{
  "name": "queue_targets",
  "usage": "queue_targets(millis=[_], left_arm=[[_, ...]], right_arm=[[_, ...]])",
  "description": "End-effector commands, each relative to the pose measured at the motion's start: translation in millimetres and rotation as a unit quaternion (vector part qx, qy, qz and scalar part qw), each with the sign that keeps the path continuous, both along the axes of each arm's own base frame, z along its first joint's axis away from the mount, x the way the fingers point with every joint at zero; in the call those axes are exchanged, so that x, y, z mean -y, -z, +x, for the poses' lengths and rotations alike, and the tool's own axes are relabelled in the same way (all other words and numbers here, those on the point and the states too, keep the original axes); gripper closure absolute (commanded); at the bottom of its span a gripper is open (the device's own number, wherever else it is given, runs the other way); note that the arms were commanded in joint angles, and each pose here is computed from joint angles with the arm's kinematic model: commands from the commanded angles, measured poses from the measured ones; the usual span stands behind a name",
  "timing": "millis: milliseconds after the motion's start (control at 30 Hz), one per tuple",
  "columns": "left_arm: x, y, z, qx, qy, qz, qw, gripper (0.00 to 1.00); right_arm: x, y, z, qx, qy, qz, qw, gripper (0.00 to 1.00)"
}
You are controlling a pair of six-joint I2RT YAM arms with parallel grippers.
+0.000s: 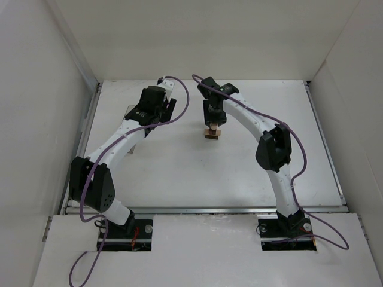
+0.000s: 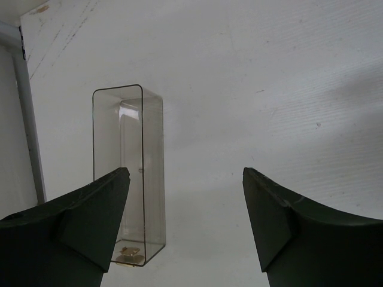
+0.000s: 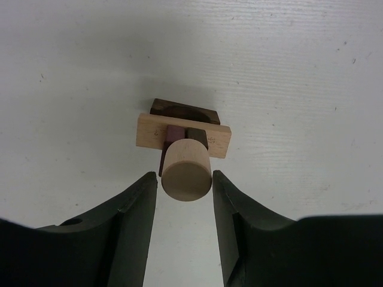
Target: Build the wood block tower
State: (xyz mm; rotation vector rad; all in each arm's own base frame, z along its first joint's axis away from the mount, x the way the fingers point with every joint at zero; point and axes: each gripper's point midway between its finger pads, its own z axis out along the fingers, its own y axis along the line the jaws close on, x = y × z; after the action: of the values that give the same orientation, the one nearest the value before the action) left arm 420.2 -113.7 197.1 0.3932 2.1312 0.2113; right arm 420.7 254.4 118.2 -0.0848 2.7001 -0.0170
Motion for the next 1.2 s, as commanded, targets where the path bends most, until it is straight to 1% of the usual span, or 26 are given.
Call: queue_targets(millis=[0, 200, 567, 633, 667, 767, 800, 867, 933, 1000, 1033, 1067, 1133, 1167], left_arm=[[-1, -22, -1, 0.032, -0.002, -0.016, 0.999, 0.26], [-1, -22, -1, 0.032, -0.002, -0.016, 0.999, 0.26], [-1, -18, -3, 0.028, -0.002, -0.015, 1.000, 0.26], [-1, -18, -3, 0.028, -0.002, -0.015, 1.000, 0.26], [-1, -18, -3, 0.028, -0.002, -0.015, 1.000, 0.26], [-1, -18, -3, 0.028, -0.002, -0.015, 1.000, 0.26], [-1, -18, -3, 0.028, -0.002, -0.015, 1.000, 0.26], [-1, -18, -3, 0.028, -0.002, -0.015, 1.000, 0.26], [-1, -18, -3, 0.028, -0.002, -0.015, 1.000, 0.26], [-1, -18, -3, 0.028, -0.002, -0.015, 1.000, 0.26], [-1, -18, -3, 0.028, -0.002, -0.015, 1.000, 0.26], [-1, -18, -3, 0.028, -0.002, -0.015, 1.000, 0.26], [-1, -18, -3, 0.028, -0.002, -0.015, 1.000, 0.26], [-1, -18, -3, 0.028, -0.002, -0.015, 1.000, 0.26]], right_arm=[[-4, -11, 6, 0.016, -0.005, 0.018, 1.000, 0.52], [-4, -11, 6, 0.016, -0.005, 0.018, 1.000, 0.56], [-2, -6, 6, 0.015, -0.003, 0.012, 1.000, 0.56], [-2, -10, 6, 0.019, -0.003, 0.015, 1.000, 0.54], [-2, -10, 6, 0.019, -0.003, 0.015, 1.000, 0.51], [0, -15, 6, 0.025, -0.001, 0.014, 1.000, 0.46], [1, -15, 7, 0.027, 0.001, 0.010, 1.000, 0.42], [1, -21, 7, 0.032, 0.001, 0.014, 0.999, 0.39], [3, -35, 7, 0.047, 0.003, 0.018, 0.999, 0.34], [1, -48, 10, 0.064, 0.003, 0.030, 0.997, 0.33], [2, -55, 9, 0.070, 0.003, 0.034, 0.997, 0.30], [3, -72, 10, 0.091, 0.002, 0.040, 0.995, 0.28], [13, -89, 13, 0.115, 0.013, 0.040, 0.993, 0.25], [16, -111, 12, 0.140, 0.018, 0.050, 0.989, 0.22]])
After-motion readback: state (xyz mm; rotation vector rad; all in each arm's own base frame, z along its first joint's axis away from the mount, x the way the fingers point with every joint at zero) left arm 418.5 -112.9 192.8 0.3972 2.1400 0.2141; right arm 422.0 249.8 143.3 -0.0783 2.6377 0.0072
